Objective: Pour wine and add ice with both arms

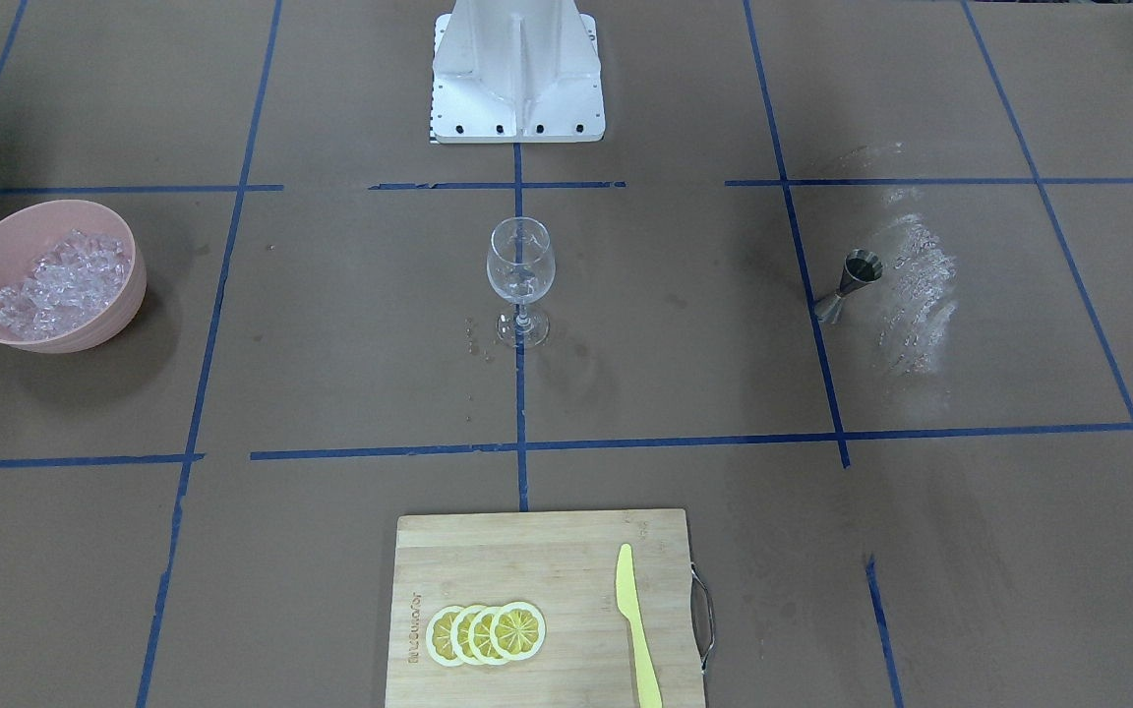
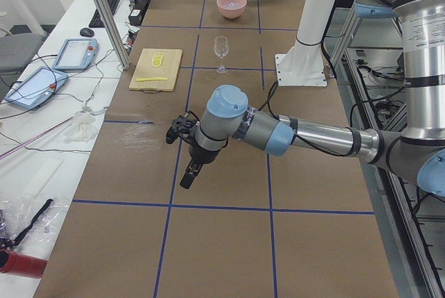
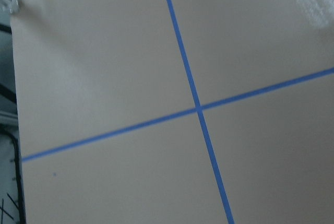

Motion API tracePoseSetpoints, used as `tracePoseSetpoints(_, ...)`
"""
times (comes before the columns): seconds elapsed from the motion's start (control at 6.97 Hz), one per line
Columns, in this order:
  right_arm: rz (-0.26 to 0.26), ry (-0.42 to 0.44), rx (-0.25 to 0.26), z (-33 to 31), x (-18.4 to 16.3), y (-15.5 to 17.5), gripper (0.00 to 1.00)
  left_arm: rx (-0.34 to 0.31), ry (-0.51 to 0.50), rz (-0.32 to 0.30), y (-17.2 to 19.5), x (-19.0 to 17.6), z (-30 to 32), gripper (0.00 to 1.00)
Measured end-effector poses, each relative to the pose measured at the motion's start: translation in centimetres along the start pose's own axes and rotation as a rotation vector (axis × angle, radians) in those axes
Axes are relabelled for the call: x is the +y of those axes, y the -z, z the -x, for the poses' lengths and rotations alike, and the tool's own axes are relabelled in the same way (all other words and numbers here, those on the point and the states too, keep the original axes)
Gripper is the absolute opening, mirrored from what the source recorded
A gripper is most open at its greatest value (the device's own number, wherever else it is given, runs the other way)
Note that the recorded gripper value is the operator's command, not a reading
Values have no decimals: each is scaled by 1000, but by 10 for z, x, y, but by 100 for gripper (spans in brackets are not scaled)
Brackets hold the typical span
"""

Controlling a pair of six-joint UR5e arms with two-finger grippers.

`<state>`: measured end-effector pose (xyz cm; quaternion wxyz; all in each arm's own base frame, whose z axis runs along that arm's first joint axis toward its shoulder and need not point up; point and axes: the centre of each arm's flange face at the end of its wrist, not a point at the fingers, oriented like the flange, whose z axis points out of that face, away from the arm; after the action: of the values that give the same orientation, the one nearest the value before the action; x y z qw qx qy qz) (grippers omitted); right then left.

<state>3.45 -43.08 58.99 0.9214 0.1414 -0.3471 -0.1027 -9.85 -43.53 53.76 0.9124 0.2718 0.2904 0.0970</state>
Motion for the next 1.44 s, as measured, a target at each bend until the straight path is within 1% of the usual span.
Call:
tracePoseSetpoints(0.14, -5, 6, 0, 2, -1, 2, 100, 28, -82, -104, -1, -7, -4, 100)
tracePoseSetpoints(0.29, -17, 16, -1, 5, -6, 6, 100, 50, -175, -230, 0, -15, -7, 100)
tracePoseSetpoints(0.43, -30, 27, -1, 9, -13, 11, 100, 86, -205, -333, 1, -25, -12, 100)
tracePoseSetpoints(0.57, -42, 40, -2, 13, -19, 15, 100, 152, -168, -386, 3, -33, -23, 100)
tracePoseSetpoints(0.86, -59, 59, -4, 19, -30, 21, 100, 259, -135, -429, -8, -48, -67, 100)
tracePoseSetpoints(1.0, -58, 59, -8, 19, -30, 20, 100, 284, -110, -453, -21, -58, -104, 100)
tracePoseSetpoints(1.15, -54, 57, -16, 20, -28, 19, 100, 294, -63, -477, -36, -70, -149, 100)
tracePoseSetpoints(1.44, -47, 51, -26, 19, -23, 17, 100, 302, 73, -521, -62, -75, -239, 100)
